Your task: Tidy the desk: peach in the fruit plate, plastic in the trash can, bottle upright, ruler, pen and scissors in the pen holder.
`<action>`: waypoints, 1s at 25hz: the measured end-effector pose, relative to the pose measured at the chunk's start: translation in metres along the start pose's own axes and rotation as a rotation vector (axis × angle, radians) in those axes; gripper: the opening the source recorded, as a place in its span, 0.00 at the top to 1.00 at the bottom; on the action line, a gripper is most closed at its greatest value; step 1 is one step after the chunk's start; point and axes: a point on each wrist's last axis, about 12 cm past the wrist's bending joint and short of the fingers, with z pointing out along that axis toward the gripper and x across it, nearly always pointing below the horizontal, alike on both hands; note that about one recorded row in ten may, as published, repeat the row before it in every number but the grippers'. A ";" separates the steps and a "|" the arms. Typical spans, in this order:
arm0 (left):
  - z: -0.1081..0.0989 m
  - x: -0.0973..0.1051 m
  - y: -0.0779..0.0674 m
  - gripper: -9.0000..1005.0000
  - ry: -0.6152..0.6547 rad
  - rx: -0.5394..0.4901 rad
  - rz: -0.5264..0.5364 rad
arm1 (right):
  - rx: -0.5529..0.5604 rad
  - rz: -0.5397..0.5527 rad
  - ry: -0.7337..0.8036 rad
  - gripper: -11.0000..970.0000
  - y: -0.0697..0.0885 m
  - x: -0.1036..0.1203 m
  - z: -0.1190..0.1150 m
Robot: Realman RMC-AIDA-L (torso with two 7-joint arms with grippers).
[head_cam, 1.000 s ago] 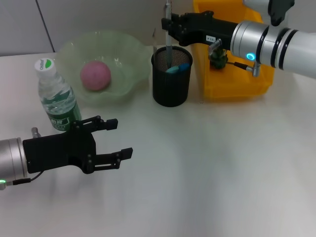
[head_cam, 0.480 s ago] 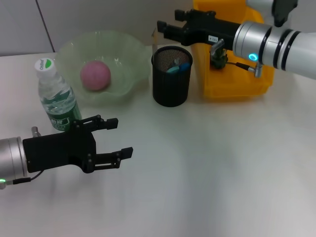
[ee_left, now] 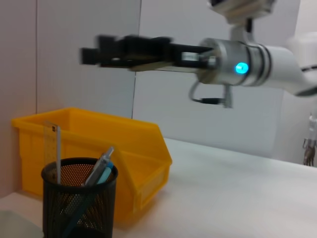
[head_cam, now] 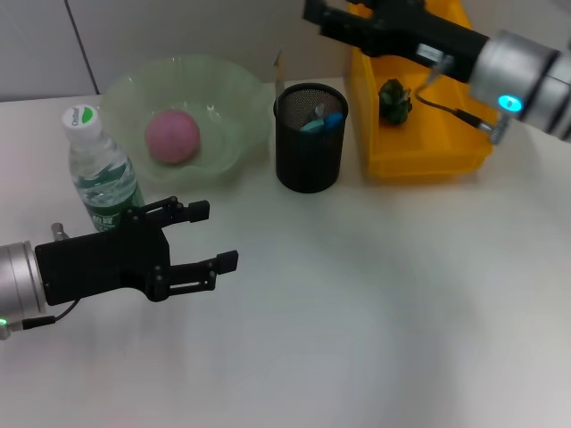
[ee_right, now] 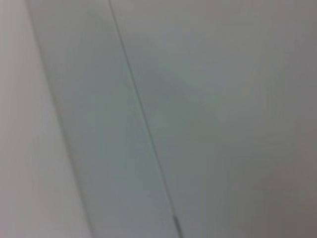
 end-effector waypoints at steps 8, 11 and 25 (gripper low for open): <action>0.000 -0.007 -0.006 0.17 -0.038 0.067 -0.083 | -0.265 0.119 0.048 0.14 0.014 0.008 -0.077; 0.003 -0.009 -0.008 0.17 -0.031 0.101 -0.133 | -0.339 0.118 0.156 0.14 0.020 0.018 -0.095; 0.011 -0.009 -0.017 0.17 0.068 0.222 -0.217 | -0.438 0.080 0.495 0.14 0.027 0.049 -0.110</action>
